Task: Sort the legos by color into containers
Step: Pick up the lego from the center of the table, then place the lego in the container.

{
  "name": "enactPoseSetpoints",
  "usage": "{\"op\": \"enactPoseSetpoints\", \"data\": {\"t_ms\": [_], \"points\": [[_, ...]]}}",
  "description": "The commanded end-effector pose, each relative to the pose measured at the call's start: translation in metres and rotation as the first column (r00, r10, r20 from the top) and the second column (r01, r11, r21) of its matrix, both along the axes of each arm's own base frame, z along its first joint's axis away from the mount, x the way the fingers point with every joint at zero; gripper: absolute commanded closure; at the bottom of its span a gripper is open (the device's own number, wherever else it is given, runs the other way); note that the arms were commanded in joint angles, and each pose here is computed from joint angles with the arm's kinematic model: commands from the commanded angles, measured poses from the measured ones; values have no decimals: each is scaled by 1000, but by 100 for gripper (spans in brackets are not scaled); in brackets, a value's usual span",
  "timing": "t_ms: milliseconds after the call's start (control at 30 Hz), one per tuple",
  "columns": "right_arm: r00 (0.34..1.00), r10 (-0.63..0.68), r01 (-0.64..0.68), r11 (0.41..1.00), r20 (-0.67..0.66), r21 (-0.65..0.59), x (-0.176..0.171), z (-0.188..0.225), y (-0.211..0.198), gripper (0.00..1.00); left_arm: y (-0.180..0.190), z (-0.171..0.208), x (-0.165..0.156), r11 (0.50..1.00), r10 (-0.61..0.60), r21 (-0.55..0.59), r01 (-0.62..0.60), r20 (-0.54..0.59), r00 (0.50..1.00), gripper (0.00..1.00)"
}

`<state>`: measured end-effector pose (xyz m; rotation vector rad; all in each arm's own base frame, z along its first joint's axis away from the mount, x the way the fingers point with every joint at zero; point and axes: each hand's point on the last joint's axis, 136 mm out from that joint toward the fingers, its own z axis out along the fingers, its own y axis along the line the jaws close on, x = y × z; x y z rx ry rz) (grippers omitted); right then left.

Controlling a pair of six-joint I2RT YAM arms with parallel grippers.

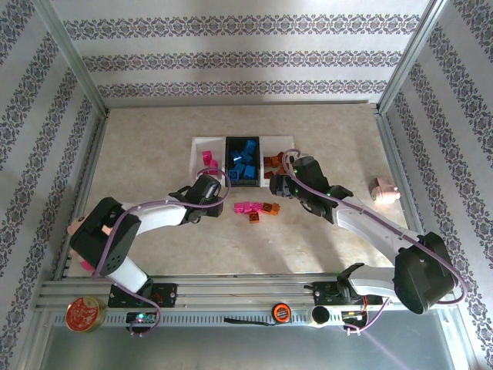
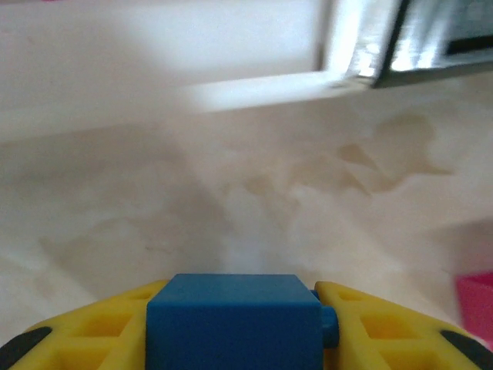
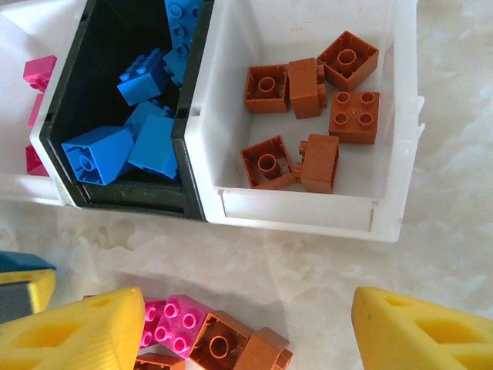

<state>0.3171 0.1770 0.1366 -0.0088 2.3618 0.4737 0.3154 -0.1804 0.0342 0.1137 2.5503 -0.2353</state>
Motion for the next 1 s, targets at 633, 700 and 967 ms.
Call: {"op": "enactPoseSetpoints", "data": {"t_ms": [633,700,967], "points": [[999,-24,25,1000,-43,13,-30,-26,-14,28,-80,111,164,988,-17,-148,49,209,978,58],[999,-14,15,1000,-46,18,-34,-26,-12,28,-81,109,174,988,-11,-147,41,203,979,55],[997,25,-23,999,-72,32,-48,-37,0,25,-91,135,179,971,-9,-230,60,216,976,22]]}}
